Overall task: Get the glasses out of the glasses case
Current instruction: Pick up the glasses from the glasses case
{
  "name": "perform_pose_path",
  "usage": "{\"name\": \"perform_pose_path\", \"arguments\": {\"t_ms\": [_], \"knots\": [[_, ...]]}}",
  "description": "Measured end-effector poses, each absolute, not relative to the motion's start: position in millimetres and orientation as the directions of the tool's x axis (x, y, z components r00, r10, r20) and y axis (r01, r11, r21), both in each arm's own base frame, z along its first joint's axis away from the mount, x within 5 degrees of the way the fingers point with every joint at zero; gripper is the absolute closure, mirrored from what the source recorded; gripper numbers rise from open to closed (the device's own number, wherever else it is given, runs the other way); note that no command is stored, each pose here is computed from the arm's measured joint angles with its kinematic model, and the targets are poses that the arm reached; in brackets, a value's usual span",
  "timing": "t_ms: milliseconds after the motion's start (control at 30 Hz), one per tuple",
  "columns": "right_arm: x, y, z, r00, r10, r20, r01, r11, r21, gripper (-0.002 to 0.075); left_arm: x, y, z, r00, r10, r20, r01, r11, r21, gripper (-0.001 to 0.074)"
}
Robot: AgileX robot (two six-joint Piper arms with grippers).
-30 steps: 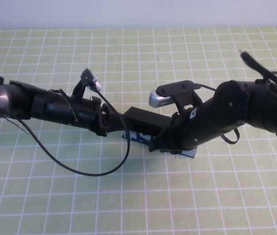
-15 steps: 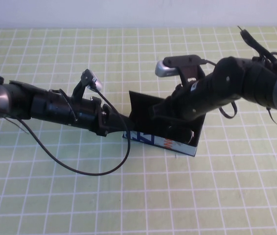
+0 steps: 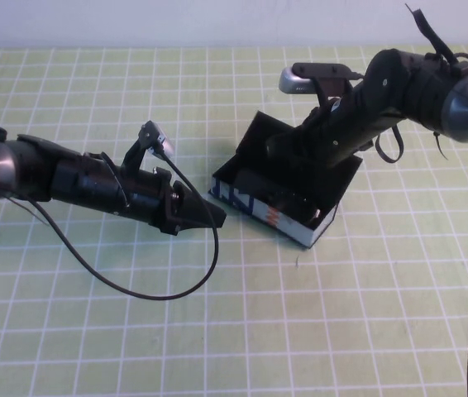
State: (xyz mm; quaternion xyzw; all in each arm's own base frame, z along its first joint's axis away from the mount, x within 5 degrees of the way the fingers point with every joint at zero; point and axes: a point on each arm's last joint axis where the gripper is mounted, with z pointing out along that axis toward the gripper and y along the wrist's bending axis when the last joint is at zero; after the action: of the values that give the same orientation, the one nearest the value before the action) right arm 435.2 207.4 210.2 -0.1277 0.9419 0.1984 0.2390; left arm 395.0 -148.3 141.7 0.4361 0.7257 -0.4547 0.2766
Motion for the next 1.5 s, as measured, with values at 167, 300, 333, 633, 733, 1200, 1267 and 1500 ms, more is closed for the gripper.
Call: {"name": "perform_pose_path", "arguments": {"t_ms": [167,300,333,633,733,1200,1267,1500], "knots": [[450,204,192,-0.88,-0.149,-0.45,-0.313,0.896,0.315,0.0742,395,-148,142,-0.47,0.382,-0.796,0.883,0.207,-0.422,0.0739],[452,203,183,-0.901,-0.162,-0.403,-0.304,0.899,0.317,0.0742,395,-148,141,-0.469,0.384,-0.795,0.883,0.207,-0.421,0.0739],[452,203,183,-0.901,-0.162,-0.402,-0.303,0.899,0.318,0.0742,395,-148,141,-0.469,0.384,-0.795,0.883,0.207,-0.421,0.0739],[445,207,188,-0.9,-0.205,-0.385,-0.334,0.891,0.307,0.0742,395,-148,141,-0.469,0.384,-0.795,0.883,0.207,-0.421,0.0739],[439,218,197,-0.883,-0.244,-0.401,-0.377,0.877,0.297,0.0742,395,-148,141,-0.465,0.385,-0.797,0.885,0.205,-0.418,0.0739],[414,256,207,-0.843,-0.348,-0.411,-0.48,0.831,0.281,0.0742,399,-128,177,-0.426,0.353,-0.833,0.9,0.262,-0.349,0.0739],[411,261,206,-0.839,-0.362,-0.405,-0.491,0.825,0.28,0.0742,401,-127,176,-0.426,0.354,-0.832,0.897,0.28,-0.341,0.0739],[393,281,205,-0.82,-0.432,-0.376,-0.543,0.796,0.269,0.0742,409,-128,181,-0.409,0.272,-0.871,0.89,0.33,-0.314,0.0739]]}}
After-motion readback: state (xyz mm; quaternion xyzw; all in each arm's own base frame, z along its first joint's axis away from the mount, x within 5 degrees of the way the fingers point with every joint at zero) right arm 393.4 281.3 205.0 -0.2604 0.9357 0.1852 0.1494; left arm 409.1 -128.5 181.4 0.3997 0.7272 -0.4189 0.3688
